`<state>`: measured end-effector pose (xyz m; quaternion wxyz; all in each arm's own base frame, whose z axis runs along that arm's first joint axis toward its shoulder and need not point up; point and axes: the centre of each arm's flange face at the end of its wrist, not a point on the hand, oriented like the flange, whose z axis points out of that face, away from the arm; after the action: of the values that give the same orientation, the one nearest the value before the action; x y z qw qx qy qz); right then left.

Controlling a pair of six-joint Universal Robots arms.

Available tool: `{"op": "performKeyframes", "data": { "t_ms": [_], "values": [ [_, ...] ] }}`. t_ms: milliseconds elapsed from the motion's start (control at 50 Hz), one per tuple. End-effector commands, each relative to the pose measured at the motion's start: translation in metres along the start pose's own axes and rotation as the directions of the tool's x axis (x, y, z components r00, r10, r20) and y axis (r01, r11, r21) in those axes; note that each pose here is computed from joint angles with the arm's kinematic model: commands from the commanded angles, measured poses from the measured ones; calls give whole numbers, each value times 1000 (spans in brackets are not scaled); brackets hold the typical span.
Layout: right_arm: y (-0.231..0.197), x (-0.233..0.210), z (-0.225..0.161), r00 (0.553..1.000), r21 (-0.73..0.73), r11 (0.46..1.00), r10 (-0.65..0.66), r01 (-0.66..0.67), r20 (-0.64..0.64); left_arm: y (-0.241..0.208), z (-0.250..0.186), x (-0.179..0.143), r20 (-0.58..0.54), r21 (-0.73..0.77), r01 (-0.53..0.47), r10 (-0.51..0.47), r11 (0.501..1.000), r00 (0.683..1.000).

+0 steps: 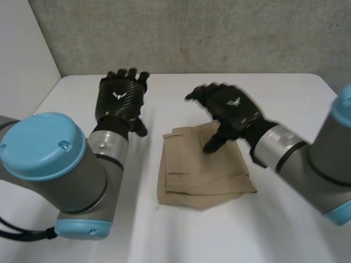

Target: Fold the shorts.

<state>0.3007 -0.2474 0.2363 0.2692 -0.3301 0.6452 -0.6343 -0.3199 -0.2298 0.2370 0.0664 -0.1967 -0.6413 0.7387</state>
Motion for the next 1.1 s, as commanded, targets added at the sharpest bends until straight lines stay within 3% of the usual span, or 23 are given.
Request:
{"op": "performKeyframes", "data": {
  "t_ms": [20,180,380,520,660,760,840,880,980,1100],
  "values": [
    [-6,45,-4,979,0,988,154,-155,-132,-12,4,52,-162,36,17,-10,999,987],
    [33,54,7,980,-173,976,102,-131,-170,22,4,95,-294,-119,-15,-20,993,956],
    [94,54,20,992,-344,936,28,-70,-126,80,3,90,-249,-372,-107,12,922,968],
    [101,62,21,985,-414,910,-91,22,-148,99,0,77,-221,-455,-136,36,880,975],
    [62,61,25,965,-363,921,-209,141,-156,56,4,68,-208,-374,-97,19,922,978],
    [-15,49,20,943,-182,957,-263,227,-204,-1,4,53,-177,-260,-38,-9,965,984],
    [-70,58,8,905,-62,976,-216,207,-367,-51,3,21,-111,-158,19,-37,987,993],
    [-86,64,2,881,-27,981,-184,191,-435,-75,4,-10,-41,-110,40,-44,993,998],
    [-99,72,-16,817,-60,987,-156,147,-555,-99,-5,-68,91,-154,55,-42,987,995],
    [-95,67,-23,832,-126,987,-155,103,-533,-104,-7,-101,155,-176,145,-118,974,981]
  ]
}}
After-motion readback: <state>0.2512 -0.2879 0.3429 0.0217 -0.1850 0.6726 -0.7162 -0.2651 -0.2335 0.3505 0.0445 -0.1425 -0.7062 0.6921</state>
